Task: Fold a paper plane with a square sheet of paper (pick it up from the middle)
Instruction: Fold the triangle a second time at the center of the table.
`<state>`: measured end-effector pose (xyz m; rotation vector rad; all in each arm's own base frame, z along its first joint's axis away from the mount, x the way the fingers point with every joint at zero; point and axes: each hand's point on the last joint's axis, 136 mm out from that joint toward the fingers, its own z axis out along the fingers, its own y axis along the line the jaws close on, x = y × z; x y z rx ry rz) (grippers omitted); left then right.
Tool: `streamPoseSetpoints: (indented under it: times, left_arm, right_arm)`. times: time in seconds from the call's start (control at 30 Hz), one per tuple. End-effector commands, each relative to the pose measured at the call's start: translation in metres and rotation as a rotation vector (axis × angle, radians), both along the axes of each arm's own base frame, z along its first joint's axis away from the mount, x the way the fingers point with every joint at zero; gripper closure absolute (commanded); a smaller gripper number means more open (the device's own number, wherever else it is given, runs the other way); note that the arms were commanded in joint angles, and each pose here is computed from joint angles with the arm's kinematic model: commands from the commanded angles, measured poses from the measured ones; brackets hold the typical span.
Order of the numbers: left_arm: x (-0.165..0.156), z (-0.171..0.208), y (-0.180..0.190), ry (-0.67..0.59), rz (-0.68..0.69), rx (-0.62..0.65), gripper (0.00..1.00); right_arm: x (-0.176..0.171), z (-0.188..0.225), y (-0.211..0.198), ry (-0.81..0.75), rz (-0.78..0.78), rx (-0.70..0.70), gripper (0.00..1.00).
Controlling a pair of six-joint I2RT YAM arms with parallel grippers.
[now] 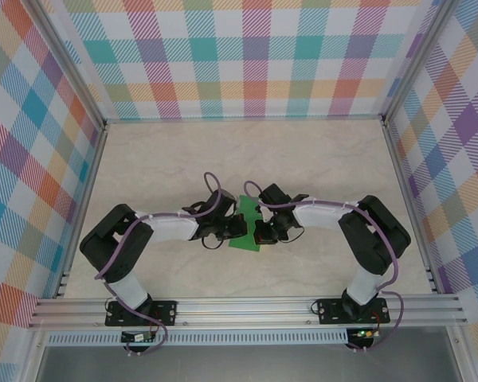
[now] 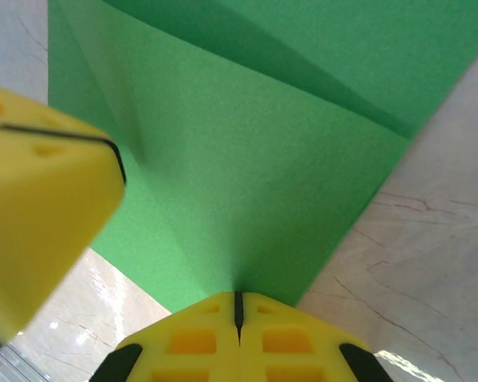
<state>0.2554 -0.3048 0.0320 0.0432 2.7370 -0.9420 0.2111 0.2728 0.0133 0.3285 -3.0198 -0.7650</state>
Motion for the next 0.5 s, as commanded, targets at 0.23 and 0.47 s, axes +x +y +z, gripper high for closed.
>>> streamPoseSetpoints:
  times: [0.23, 0.47]
  left_arm:
    - [-0.013, -0.022, -0.011, 0.021, -0.057, 0.025, 0.97]
    - [-0.003, -0.036, 0.013, 0.001, 0.025, 0.153, 0.98]
  right_arm:
    - [-0.016, -0.030, -0.022, 0.068, -0.007, -0.125, 1.00]
    - [-0.019, -0.037, -0.033, 0.070, 0.003, -0.180, 1.00]
